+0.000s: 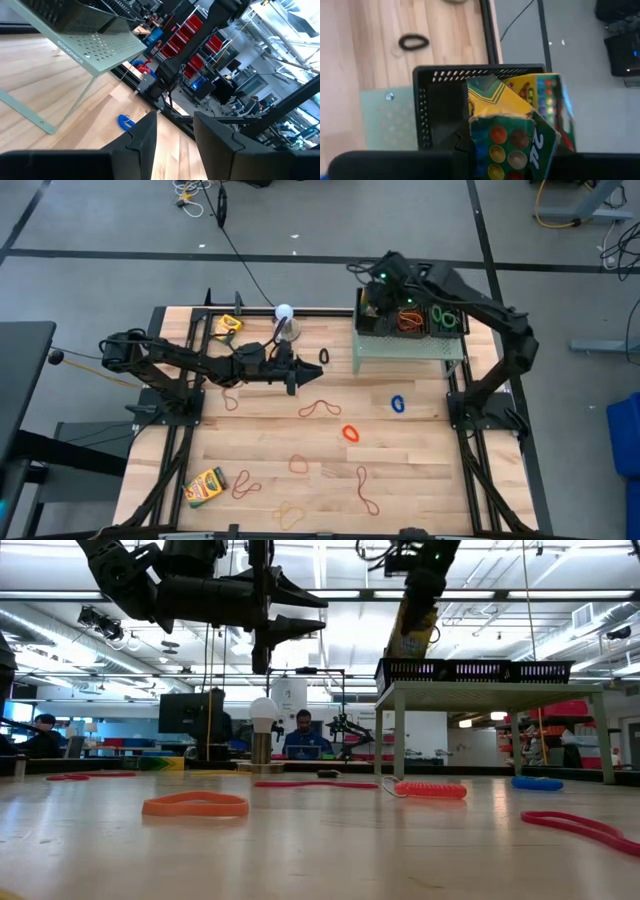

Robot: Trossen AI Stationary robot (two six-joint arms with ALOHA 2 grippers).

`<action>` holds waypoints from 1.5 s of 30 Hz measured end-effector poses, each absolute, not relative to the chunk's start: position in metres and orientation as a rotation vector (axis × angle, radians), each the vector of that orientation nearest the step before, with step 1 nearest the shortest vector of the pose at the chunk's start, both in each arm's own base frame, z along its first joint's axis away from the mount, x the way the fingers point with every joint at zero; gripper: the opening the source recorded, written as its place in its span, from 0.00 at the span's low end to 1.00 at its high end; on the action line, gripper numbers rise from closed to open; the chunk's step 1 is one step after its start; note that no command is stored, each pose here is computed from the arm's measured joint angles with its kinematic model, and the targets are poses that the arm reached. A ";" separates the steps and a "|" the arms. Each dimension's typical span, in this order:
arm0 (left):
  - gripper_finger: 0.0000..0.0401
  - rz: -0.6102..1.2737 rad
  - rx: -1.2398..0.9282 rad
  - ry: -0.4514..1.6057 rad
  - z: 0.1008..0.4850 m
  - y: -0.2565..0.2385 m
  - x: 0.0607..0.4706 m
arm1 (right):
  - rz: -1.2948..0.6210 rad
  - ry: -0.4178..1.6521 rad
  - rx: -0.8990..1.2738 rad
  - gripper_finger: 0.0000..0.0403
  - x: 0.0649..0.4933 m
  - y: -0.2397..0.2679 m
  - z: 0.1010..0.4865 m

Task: Pick & Place Office Desk Supplies
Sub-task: Put the right crayon box into the left basket on the shelf

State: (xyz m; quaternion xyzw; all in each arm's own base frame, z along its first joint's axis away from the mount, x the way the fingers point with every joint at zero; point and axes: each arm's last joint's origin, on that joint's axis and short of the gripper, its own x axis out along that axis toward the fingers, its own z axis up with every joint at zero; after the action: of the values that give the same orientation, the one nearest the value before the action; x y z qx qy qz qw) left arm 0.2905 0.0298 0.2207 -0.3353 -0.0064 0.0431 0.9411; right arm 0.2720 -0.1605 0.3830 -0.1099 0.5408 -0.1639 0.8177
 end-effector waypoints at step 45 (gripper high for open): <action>0.33 0.093 -0.648 0.005 0.219 0.030 0.290 | -0.464 1.315 -0.431 0.48 0.305 -0.180 0.347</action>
State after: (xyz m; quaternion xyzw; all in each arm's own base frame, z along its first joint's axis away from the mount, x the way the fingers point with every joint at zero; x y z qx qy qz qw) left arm 0.2904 0.0298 0.2191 -0.3184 0.0023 0.0455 0.9468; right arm 0.3051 -0.1800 0.3474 -0.1971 0.6006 -0.2120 0.7453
